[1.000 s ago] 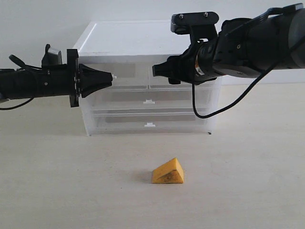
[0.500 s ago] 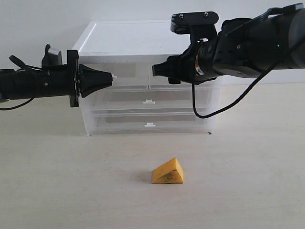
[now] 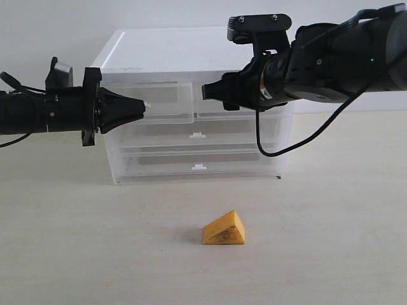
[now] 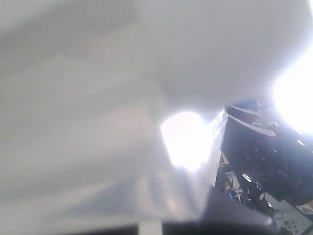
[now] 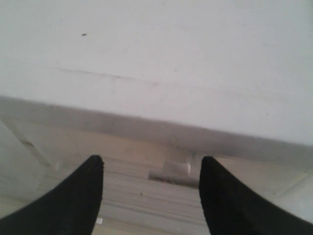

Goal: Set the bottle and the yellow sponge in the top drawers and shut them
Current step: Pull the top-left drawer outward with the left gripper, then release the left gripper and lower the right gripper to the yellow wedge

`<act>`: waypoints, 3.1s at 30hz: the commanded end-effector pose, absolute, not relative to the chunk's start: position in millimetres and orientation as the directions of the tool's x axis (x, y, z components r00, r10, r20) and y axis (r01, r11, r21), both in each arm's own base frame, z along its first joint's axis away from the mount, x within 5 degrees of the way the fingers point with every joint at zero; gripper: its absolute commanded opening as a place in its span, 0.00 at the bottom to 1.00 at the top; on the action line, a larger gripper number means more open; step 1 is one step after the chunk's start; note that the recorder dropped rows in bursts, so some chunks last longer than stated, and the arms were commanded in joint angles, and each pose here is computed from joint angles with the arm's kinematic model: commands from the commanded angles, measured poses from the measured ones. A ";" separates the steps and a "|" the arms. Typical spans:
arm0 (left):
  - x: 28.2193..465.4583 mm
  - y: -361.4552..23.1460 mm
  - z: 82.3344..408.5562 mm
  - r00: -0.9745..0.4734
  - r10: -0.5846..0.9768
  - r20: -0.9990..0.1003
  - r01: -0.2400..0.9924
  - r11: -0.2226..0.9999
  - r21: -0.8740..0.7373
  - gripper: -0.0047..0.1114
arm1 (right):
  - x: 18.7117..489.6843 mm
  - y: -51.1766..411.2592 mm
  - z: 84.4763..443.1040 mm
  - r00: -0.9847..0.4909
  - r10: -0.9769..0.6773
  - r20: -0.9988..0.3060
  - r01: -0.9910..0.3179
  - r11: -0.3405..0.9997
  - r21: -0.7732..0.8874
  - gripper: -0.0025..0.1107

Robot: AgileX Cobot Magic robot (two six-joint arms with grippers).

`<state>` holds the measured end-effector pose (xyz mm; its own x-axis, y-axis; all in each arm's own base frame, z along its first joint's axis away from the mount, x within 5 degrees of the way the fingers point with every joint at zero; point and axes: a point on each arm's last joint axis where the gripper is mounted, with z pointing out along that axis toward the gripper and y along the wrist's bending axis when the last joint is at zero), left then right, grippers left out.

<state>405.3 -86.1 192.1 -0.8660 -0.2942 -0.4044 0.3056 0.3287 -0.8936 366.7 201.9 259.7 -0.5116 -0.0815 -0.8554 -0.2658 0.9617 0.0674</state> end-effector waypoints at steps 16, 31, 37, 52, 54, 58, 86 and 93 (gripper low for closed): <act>374.4 -89.2 209.4 -0.858 -0.243 -0.452 0.391 0.260 -0.883 0.07 | 371.5 202.0 268.9 -0.474 -0.042 -0.879 -0.304 0.945 0.119 0.50; 370.2 -88.5 207.6 -0.861 -0.237 -0.449 0.387 0.265 -0.883 0.07 | 375.3 207.1 269.4 -0.508 0.106 -0.855 -0.254 0.930 0.267 0.50; 356.8 -88.5 213.2 -0.848 -0.216 -0.484 0.422 0.279 -0.863 0.07 | 384.5 213.3 254.2 -0.532 0.110 -0.840 -0.246 0.929 0.278 0.50; 313.1 -88.1 224.6 -0.826 -0.188 -0.531 0.468 0.296 -0.833 0.07 | 390.5 217.2 255.6 -0.523 0.117 -0.844 -0.252 0.925 0.284 0.50; 307.2 -88.0 226.1 -0.821 -0.190 -0.539 0.475 0.297 -0.828 0.07 | 390.0 217.9 255.5 -0.522 0.112 -0.845 -0.254 0.926 0.279 0.50; 306.0 -88.0 225.4 -0.821 -0.189 -0.538 0.475 0.297 -0.828 0.07 | 382.6 218.3 258.0 -0.524 0.106 -0.845 -0.264 0.923 0.280 0.50; 321.3 -62.2 206.5 -0.813 -0.262 -0.520 0.318 0.548 -0.774 0.71 | 299.6 199.0 228.1 -0.573 -0.159 -0.804 -0.422 0.898 0.123 0.50; 314.8 -60.5 196.5 -0.829 -0.111 -0.547 0.374 0.619 -0.691 0.71 | 289.9 194.1 210.6 -0.525 -0.336 -0.781 -0.526 0.850 -0.012 0.50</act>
<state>317.5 -63.1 198.7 -0.8288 -0.1947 -0.5246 0.3374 0.5740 -0.7461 295.7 196.1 215.0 -0.5598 -0.2561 -0.7880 -0.4722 0.8801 0.0495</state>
